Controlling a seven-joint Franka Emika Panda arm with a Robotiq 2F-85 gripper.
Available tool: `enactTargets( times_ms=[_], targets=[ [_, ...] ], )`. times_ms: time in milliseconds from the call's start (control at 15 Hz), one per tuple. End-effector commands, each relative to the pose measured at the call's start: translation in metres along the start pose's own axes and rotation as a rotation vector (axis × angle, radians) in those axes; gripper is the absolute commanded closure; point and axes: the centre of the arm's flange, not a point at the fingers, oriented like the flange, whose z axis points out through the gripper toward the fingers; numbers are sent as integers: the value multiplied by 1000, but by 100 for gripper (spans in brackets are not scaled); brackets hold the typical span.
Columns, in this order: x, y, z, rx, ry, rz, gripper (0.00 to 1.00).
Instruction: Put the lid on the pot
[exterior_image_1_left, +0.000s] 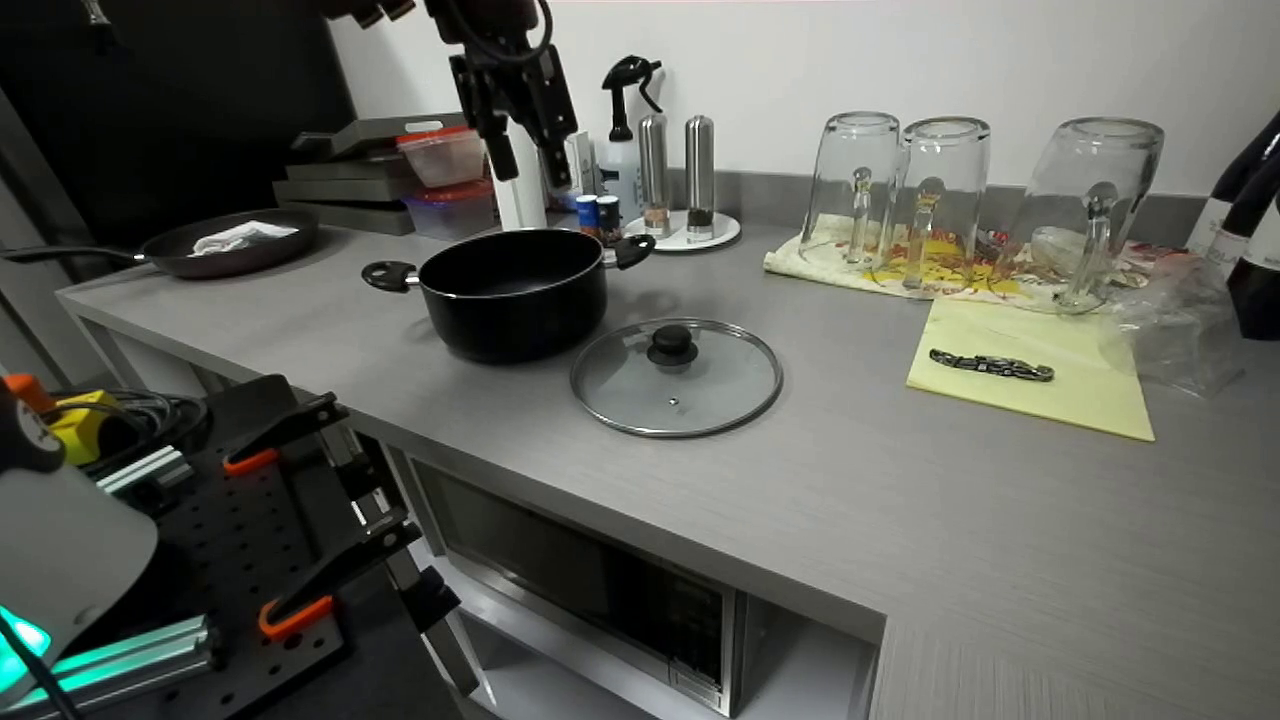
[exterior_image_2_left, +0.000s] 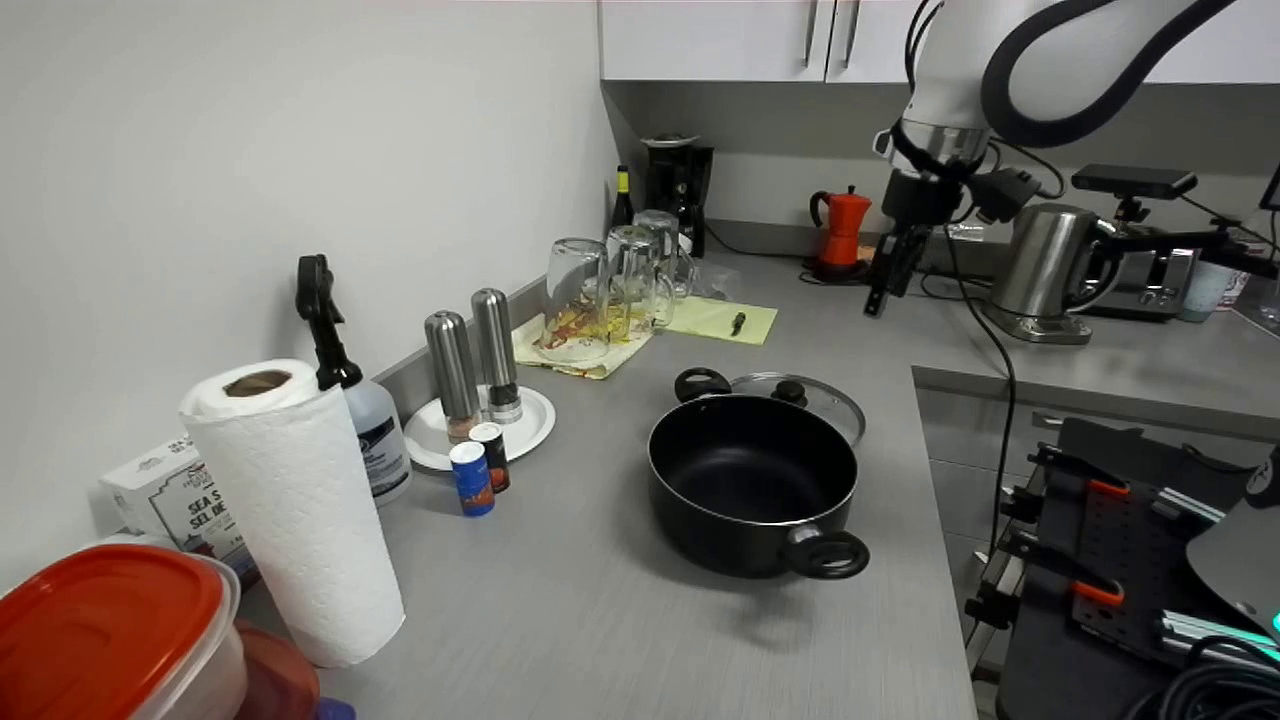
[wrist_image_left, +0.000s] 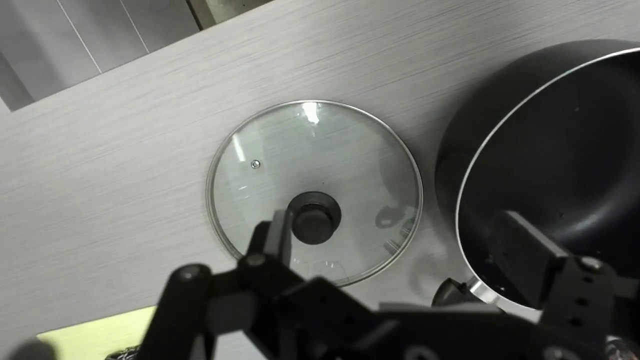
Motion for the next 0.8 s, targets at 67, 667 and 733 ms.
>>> enactTargets(
  times_ms=[67,667,733],
  targets=[
    [57,1,41,-33,-45,20,0],
    [143,28,127,-64,-149,82,0],
    [149,31,134,-65,-153,88,0]
  ],
)
